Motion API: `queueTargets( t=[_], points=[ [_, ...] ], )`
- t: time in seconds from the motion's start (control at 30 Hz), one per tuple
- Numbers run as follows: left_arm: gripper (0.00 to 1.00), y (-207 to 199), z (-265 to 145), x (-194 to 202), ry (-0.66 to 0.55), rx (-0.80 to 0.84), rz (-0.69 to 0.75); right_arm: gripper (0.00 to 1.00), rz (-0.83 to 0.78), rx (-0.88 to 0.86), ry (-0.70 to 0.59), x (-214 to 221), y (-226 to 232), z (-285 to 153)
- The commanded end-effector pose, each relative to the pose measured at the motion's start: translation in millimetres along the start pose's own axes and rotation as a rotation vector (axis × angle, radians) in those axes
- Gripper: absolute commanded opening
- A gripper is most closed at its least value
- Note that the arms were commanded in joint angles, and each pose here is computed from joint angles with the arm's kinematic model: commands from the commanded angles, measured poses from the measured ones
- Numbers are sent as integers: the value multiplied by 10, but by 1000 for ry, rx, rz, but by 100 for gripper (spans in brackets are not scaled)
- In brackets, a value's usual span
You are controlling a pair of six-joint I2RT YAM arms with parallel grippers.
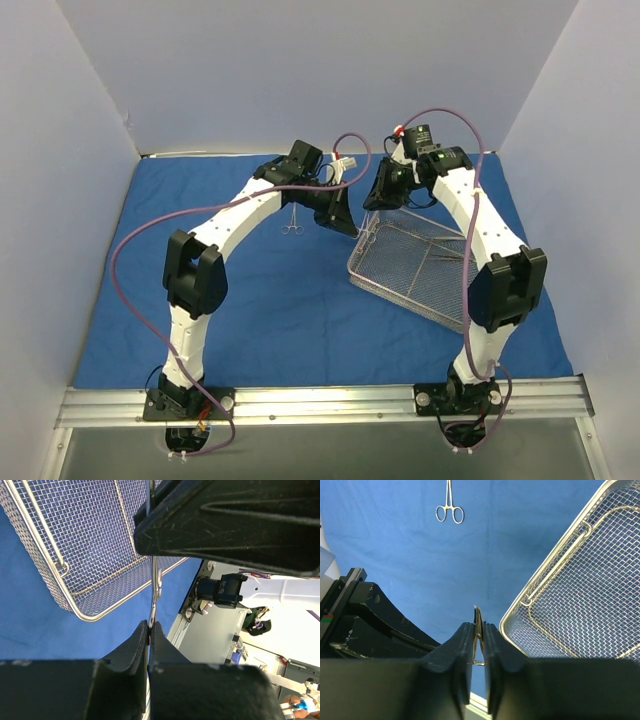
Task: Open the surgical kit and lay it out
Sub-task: Place the medical item in the surgical kit.
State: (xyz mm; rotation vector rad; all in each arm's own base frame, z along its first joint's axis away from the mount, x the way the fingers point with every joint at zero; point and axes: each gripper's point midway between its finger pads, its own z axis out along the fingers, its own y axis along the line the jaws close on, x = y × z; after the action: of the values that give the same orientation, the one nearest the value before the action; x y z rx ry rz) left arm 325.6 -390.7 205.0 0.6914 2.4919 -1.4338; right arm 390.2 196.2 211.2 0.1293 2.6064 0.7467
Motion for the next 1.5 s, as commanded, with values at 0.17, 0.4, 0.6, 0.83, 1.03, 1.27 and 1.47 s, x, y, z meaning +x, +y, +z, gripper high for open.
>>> queueTargets(
  t=[0.17,0.4,0.6,0.83,1.03,1.27,1.47],
  points=[
    [2,318,-276,-122,-70,-55,-6,66,8,66,-50,-207,-177,-244],
    [2,1251,-834,-185,-147,-204,-129,70,73,160,-79,-250,-799,-646],
    [2,1899,-1151,-158,-139,-335,-181,70,57,254,-67,-101,-1078,-788],
    [2,2246,-1193,-66,-57,-413,-206,70,82,243,-47,39,-1171,-755],
    [2,2500,-1405,66,-31,-496,-251,70,91,232,-31,135,-1210,-715],
    [2,2598,-1533,80,-47,-528,-269,69,98,212,-9,245,-1224,-649],
    [2,2657,-1490,112,-39,-526,-277,69,105,210,-8,267,-1227,-643]
  ],
)
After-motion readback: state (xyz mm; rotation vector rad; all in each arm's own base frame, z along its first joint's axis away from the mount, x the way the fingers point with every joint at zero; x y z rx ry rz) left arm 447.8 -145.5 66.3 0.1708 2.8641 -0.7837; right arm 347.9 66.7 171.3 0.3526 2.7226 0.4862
